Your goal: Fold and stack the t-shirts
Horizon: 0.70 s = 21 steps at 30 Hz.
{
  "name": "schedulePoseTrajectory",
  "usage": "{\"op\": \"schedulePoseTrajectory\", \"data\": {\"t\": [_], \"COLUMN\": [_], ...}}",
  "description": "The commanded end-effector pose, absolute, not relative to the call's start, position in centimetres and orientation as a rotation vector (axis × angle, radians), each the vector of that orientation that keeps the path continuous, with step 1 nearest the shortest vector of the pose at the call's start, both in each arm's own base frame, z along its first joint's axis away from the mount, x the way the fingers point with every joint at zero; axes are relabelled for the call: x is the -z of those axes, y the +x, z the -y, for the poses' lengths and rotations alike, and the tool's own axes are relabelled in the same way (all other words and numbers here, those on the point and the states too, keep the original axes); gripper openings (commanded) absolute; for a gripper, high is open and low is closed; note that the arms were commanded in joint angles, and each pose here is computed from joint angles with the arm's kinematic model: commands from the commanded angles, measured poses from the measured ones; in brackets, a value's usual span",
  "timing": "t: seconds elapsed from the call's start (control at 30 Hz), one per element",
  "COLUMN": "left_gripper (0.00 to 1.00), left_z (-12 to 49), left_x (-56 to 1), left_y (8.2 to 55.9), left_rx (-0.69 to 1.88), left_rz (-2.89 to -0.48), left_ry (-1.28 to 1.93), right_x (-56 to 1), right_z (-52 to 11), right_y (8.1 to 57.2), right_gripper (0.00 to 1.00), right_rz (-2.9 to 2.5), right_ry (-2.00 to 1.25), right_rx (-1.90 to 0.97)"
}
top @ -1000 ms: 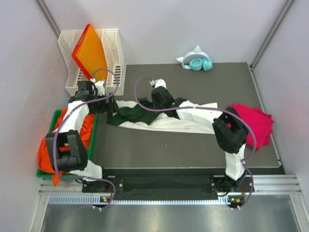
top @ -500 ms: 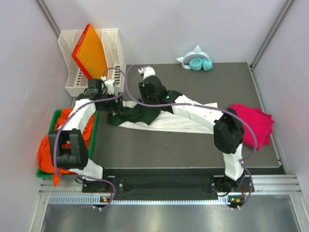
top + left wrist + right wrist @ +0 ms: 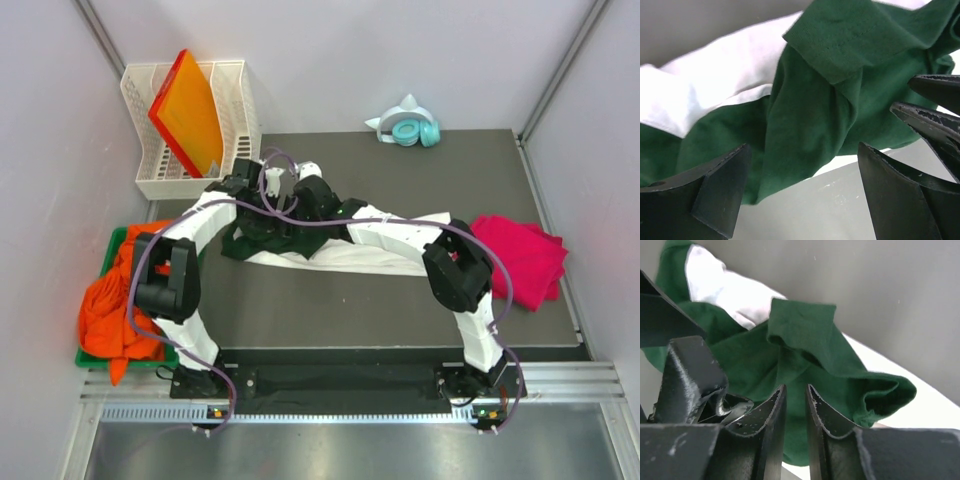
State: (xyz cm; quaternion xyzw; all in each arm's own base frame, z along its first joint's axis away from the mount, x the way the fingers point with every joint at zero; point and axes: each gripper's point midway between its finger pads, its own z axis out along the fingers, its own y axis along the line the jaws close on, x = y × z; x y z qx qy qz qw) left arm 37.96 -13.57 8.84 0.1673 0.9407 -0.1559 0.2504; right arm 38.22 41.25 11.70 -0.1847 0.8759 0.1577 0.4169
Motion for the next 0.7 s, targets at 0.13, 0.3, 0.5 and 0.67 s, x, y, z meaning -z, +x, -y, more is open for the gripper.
{"op": "schedulePoseTrajectory", "data": {"t": [0.13,0.3,0.5,0.67], "left_gripper": [0.89,0.88,0.86,0.86], "left_z": [13.0,10.5,8.7,6.6], "left_x": [-5.6,-3.6,-2.9,-2.7], "left_y": [37.7,36.5,34.6,34.2], "left_rx": [0.317,0.157,0.074,0.032], "left_rz": [-2.623,-2.713,-2.775,-2.817], "left_ry": [0.5,0.498,0.502,0.438], "right_x": [-8.1,-6.4,-6.0,-6.2], "right_z": [-40.9,-39.7,-39.0,-39.0], "right_y": [35.6,34.0,33.4,33.5], "right_gripper": [0.2,0.19,0.19,0.19], "right_rz": [-2.275,-2.322,-2.338,-2.333], "right_ry": [-0.492,-0.483,-0.49,-0.504], "right_rx": [-0.42,-0.426,-0.417,-0.41]}}
